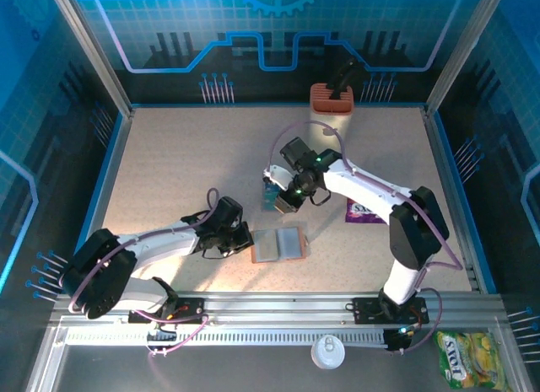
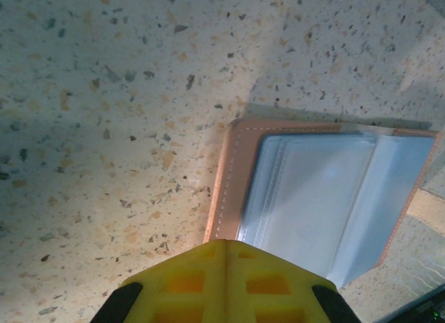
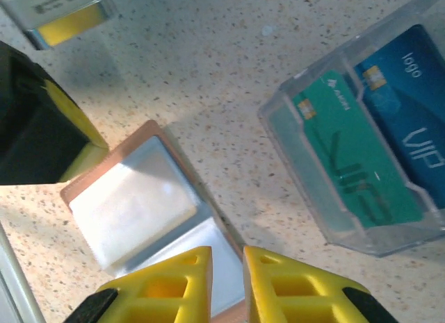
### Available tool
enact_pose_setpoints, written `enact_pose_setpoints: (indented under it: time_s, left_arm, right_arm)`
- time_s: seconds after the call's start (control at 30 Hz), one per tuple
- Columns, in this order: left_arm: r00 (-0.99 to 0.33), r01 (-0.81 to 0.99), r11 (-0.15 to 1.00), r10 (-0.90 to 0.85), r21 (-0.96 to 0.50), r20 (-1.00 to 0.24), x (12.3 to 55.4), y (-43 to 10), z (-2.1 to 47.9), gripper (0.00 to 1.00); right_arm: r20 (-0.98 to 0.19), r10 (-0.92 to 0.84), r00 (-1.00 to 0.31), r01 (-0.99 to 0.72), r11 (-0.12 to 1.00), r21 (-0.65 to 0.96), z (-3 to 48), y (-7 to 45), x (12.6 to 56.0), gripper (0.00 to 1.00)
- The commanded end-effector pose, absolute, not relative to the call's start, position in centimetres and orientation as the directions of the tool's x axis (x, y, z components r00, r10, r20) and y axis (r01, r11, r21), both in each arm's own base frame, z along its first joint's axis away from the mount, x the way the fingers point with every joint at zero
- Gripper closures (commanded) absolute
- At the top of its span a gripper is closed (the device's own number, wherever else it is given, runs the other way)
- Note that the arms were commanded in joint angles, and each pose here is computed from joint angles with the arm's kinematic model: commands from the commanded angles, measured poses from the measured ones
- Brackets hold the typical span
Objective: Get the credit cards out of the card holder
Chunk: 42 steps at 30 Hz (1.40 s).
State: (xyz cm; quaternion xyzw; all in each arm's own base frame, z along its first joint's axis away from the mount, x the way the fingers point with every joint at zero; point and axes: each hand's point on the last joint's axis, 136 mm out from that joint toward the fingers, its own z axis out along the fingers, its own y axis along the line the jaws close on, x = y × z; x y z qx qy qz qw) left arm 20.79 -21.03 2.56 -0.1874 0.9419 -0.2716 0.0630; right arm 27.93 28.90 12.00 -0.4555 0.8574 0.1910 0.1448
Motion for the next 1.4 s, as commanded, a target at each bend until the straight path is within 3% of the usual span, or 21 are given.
enact_pose_setpoints:
  time_s: [0.0,0.33,0.7,0.97,1.37]
  left_arm:
    - [-0.933,-0.306,0.797,-0.361,-0.521,-0.003,20.2,-20.8,1.9,0.98]
    - [-0.933,-0.31,0.799,-0.36,-0.515,0.002,20.2,-20.8,1.5,0.98]
    - [-0.937,-0.3,0.821,-0.349,-0.486,-0.011,20.7,-20.7,1.2,0.98]
    - [-0.942,-0.285,0.827,-0.335,-0.484,-0.017,21.0,-21.0,1.2,0.98]
    - [-0.943,-0.285,0.828,-0.333,-0.483,-0.015,21.3,-21.2,1.0,0.98]
  right_arm:
    - [-0.501,-0.641,-0.582,-0.806,0.539,0.245,13.8,30.0,27.5,0.8]
    - [-0.524,-0.49,-0.697,-0.707,0.593,0.386,14.0,30.4,25.6,0.79]
    - [-0.423,-0.294,-0.857,-0.502,0.663,0.555,12.1,31.1,23.4,0.8]
    - [-0.375,-0.244,-0.894,-0.432,0.688,0.583,10.4,31.3,22.0,0.81]
    - [-0.146,-0.133,-0.98,-0.196,0.75,0.632,7.0,31.3,20.8,0.81]
